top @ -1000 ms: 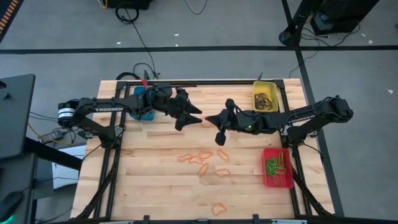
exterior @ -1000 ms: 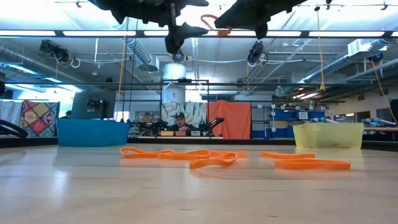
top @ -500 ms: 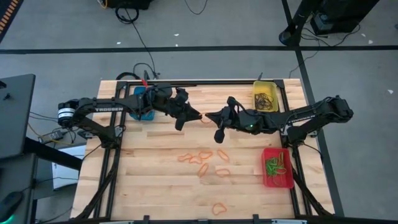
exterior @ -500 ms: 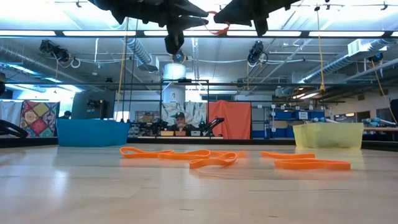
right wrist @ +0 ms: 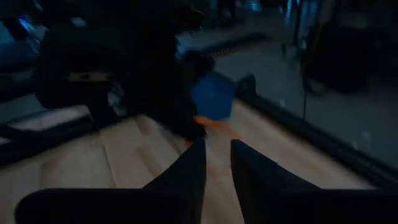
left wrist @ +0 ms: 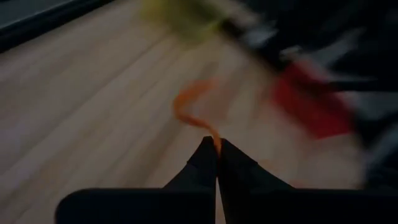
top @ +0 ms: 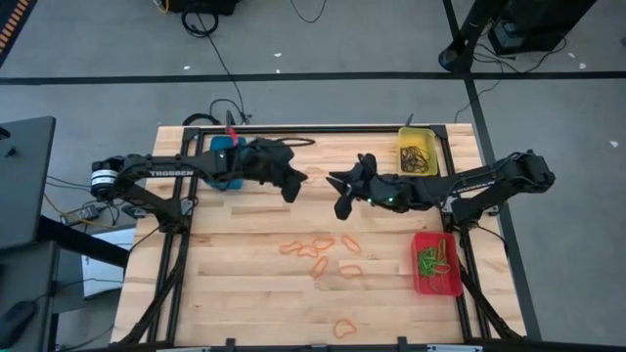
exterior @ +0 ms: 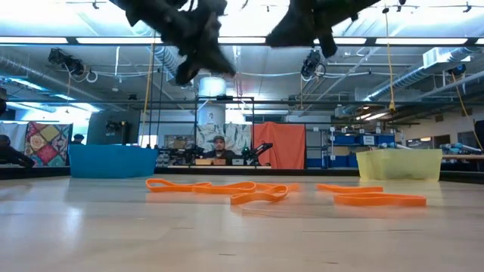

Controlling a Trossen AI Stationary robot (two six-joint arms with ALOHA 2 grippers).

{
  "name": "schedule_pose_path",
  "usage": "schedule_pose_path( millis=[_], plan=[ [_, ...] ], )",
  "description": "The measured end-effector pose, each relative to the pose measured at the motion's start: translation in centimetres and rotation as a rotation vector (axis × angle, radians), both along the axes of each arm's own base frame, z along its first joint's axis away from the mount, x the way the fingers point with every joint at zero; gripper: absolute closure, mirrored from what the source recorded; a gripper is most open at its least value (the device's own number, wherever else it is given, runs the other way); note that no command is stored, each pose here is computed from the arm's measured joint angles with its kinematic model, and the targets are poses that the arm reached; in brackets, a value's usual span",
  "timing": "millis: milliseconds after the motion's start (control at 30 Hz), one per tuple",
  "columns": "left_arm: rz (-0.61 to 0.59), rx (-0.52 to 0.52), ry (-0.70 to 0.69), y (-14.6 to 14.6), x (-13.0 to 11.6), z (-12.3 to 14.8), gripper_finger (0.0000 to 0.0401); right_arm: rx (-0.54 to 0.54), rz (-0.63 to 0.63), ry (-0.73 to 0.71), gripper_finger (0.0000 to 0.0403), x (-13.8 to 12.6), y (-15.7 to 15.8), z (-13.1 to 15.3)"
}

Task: Sort rubber bands into baskets
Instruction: Put the orange rubber band into the blue bin

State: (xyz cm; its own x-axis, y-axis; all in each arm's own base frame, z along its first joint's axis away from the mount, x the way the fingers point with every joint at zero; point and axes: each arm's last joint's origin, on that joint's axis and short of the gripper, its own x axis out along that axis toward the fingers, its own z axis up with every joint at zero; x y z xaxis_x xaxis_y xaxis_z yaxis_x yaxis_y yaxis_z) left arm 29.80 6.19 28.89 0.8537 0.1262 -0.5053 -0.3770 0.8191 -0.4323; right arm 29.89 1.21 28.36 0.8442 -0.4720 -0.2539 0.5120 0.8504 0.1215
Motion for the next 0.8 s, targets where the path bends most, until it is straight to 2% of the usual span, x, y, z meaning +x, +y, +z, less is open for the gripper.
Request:
schedule_pose_path(
  millis=[167,367,433,567,633,733,800],
  plan=[
    [0.083,0.003,0.215,0.0,-1.2,-1.6,0.0396,0.132,-0.054,0.101,0.0291,-0.6,0.0,-1.6],
    [0.248,0.018,0.429,0.4,-2.9,-2.9,0.0396,0.423,-0.039,0.266,0.0286,-2.0,0.4,-4.4],
    [0.286,0.0,0.467,0.9,-3.4,-3.2,0.0396,0.473,-0.016,0.316,0.0286,-2.6,0.9,-5.5],
    [0.254,-0.024,0.482,2.0,-3.8,-3.3,0.0392,0.556,-0.009,0.323,0.0286,-3.4,2.0,-7.6],
    [0.254,-0.034,0.499,2.6,-4.1,-3.3,0.0388,0.575,0.043,0.341,0.0286,-3.8,2.4,-8.5],
    [0.27,-0.045,0.556,3.6,-5.0,-3.6,0.0384,0.629,0.193,0.371,0.0288,-4.0,2.9,-9.3],
    [0.28,-0.054,0.61,4.3,-5.7,-3.8,0.0384,0.704,0.202,0.39,0.0293,-4.3,3.1,-9.8]
  ],
)
